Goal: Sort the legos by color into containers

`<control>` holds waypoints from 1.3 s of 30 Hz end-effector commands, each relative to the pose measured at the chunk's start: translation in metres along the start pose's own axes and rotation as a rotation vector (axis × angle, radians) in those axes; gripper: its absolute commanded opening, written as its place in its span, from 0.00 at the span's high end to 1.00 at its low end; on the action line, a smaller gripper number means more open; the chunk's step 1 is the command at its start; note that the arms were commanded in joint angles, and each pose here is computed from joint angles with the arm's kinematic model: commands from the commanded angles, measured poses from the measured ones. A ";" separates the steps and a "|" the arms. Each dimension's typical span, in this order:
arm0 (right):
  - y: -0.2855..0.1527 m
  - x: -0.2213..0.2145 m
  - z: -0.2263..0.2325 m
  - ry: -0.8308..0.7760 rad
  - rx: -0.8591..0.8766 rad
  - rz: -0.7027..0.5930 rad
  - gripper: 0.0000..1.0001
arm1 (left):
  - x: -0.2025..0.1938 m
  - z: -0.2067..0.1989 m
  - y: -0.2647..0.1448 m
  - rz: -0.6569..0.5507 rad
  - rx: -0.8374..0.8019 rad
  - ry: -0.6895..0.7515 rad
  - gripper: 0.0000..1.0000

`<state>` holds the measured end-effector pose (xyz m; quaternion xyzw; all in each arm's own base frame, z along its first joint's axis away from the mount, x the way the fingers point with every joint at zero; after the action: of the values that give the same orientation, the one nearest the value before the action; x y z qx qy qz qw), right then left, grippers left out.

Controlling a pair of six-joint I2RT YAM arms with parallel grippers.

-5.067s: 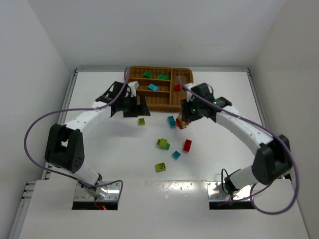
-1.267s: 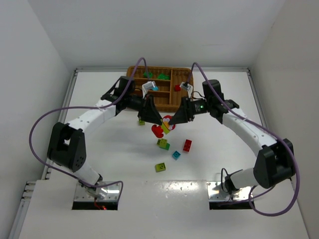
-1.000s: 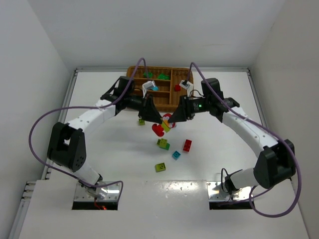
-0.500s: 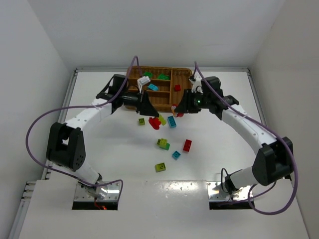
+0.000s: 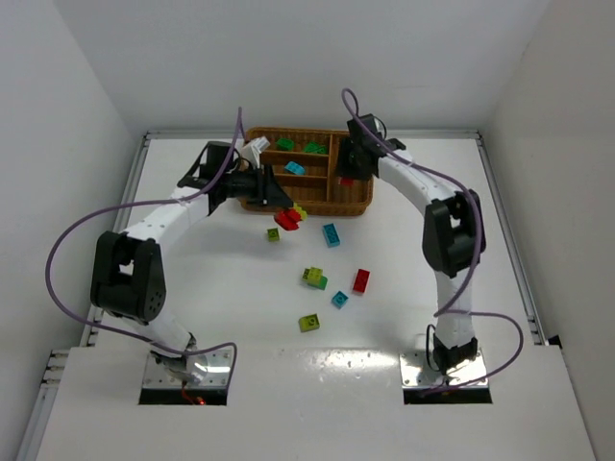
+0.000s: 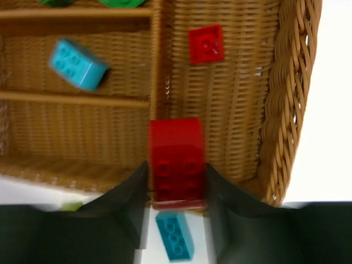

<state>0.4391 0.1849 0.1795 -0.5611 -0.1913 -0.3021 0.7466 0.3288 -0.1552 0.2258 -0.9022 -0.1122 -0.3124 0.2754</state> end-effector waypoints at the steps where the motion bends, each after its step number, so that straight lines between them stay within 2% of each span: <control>1: 0.011 0.018 0.004 0.007 -0.076 -0.030 0.49 | 0.015 0.000 -0.010 -0.077 0.053 -0.021 1.00; 3: 0.018 0.020 0.005 0.006 -0.078 -0.026 0.28 | 0.017 0.004 -0.012 -0.093 0.081 -0.037 1.00; 5: 0.014 0.026 0.008 0.008 -0.071 -0.038 0.22 | 0.017 0.004 -0.012 -0.096 0.089 -0.046 1.00; 7: -0.003 0.029 0.011 0.002 -0.034 -0.055 0.22 | 0.019 0.008 -0.014 -0.111 0.116 -0.060 1.00; 8: -0.011 0.032 0.013 -0.005 -0.004 -0.077 0.25 | 0.020 0.009 -0.013 -0.116 0.126 -0.071 1.00; 10: -0.024 0.018 0.011 -0.007 0.056 -0.047 0.28 | 0.024 0.010 -0.014 -0.139 0.163 -0.076 1.00; 11: -0.050 0.024 0.021 -0.013 0.122 -0.094 0.29 | 0.024 0.011 -0.014 -0.144 0.174 -0.085 1.00; 12: -0.054 0.007 0.018 -0.007 0.167 -0.041 0.32 | 0.025 0.013 -0.014 -0.156 0.200 -0.095 1.00; 14: -0.079 -0.009 0.026 0.044 0.261 -0.031 0.33 | 0.026 0.015 -0.014 -0.172 0.230 -0.117 1.00; 18: -0.106 -0.042 0.045 0.109 0.397 0.045 0.32 | 0.027 0.016 -0.009 -0.197 0.297 -0.135 1.00; 19: -0.107 -0.056 0.050 0.139 0.412 0.084 0.30 | 0.027 0.016 -0.009 -0.204 0.309 -0.144 1.00; 22: -0.112 -0.064 0.069 0.182 0.510 0.099 0.26 | 0.027 0.010 -0.005 -0.214 0.327 -0.138 1.00; 25: -0.107 -0.073 0.082 0.173 0.507 0.128 0.24 | 0.026 0.008 -0.005 -0.232 0.345 -0.137 1.00; 31: -0.092 -0.076 0.110 0.199 0.537 0.157 0.24 | 0.023 0.005 -0.006 -0.241 0.357 -0.151 1.00; 39: -0.079 -0.076 0.125 0.201 0.506 0.144 0.32 | 0.023 0.005 -0.006 -0.240 0.357 -0.151 1.00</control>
<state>0.3289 0.2957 0.1974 -0.3730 -0.1219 -0.2167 0.8939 0.3506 -0.1447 0.2206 -0.8429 -0.2744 -0.2284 0.4026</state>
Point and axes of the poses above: each gripper's point midway between its finger pads, its own y axis out along the fingers, its own z axis along the line the jaws close on, x = y × z, the point moved 9 cm from there along -y, back along the fingers, and after that the axes turned 3 degrees about y, right-handed, at the moved point
